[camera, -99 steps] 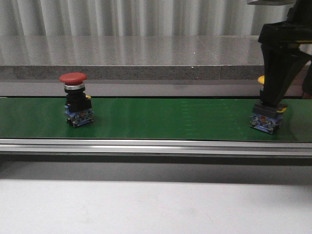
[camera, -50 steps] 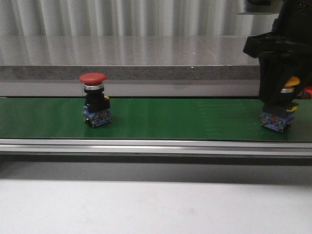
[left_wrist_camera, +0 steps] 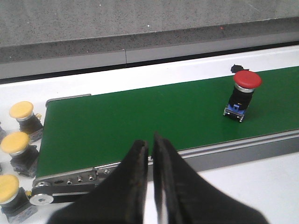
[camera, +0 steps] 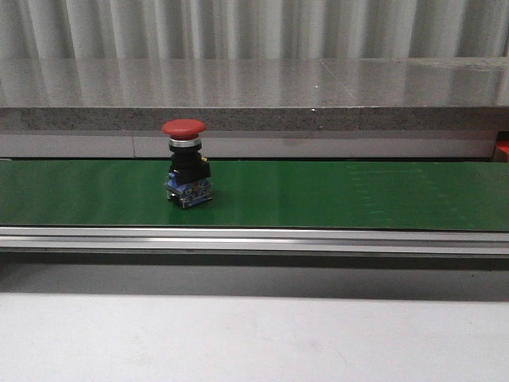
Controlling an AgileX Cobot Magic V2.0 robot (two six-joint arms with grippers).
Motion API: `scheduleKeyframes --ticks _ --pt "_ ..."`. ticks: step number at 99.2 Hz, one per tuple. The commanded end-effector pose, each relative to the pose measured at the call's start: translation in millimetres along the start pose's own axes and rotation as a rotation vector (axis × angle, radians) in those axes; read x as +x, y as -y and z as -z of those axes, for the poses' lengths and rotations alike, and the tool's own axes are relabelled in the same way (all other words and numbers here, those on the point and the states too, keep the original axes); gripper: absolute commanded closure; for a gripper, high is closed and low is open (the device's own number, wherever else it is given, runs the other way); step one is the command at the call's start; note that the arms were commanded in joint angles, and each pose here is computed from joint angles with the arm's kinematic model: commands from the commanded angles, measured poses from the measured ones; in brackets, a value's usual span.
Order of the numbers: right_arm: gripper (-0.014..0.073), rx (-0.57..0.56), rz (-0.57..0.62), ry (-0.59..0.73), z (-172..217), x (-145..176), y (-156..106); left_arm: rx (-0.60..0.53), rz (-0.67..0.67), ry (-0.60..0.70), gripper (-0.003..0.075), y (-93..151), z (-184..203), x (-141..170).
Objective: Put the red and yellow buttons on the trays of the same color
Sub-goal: 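Carry the yellow button into the yellow tray and release it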
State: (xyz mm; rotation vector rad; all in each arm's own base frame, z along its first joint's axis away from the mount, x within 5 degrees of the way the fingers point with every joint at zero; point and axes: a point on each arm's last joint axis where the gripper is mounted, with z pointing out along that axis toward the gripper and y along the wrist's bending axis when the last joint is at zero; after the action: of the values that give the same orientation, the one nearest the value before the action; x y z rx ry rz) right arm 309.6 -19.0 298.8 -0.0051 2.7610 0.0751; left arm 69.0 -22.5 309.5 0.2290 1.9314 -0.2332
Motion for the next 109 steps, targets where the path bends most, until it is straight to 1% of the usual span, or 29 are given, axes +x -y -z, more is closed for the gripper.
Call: scheduleKeyframes --ticks 1,8,22,37,50,61,71,100,109 --pt "0.0375 0.070 -0.058 0.086 25 -2 28 0.005 0.011 0.092 0.0726 1 3 -13" --pt "0.0375 0.101 -0.116 0.085 28 2 48 0.005 0.011 0.092 0.0726 1 3 -13" --pt "0.0375 0.145 -0.214 0.076 33 11 79 0.005 0.011 0.092 0.0726 1 3 -13" --pt "0.0375 0.184 -0.280 0.077 32 18 103 0.005 0.011 0.092 0.0726 1 3 -13" --pt "0.0375 0.196 -0.317 0.054 20 19 119 0.005 0.011 0.092 0.0726 1 3 -13" --pt "0.0375 0.195 -0.333 0.028 5 18 128 0.005 0.011 0.092 0.0725 1 3 -13" --pt "0.0375 0.189 -0.319 0.004 -9 17 133 0.005 0.011 0.092 0.0726 1 3 -13" --pt "0.0375 0.182 -0.326 -0.026 -43 13 143 0.005 0.011 0.092 0.0726 1 3 -13" --pt "0.0375 0.174 -0.330 -0.052 -54 14 145 0.005 0.011 0.092 0.0726 1 3 -13"
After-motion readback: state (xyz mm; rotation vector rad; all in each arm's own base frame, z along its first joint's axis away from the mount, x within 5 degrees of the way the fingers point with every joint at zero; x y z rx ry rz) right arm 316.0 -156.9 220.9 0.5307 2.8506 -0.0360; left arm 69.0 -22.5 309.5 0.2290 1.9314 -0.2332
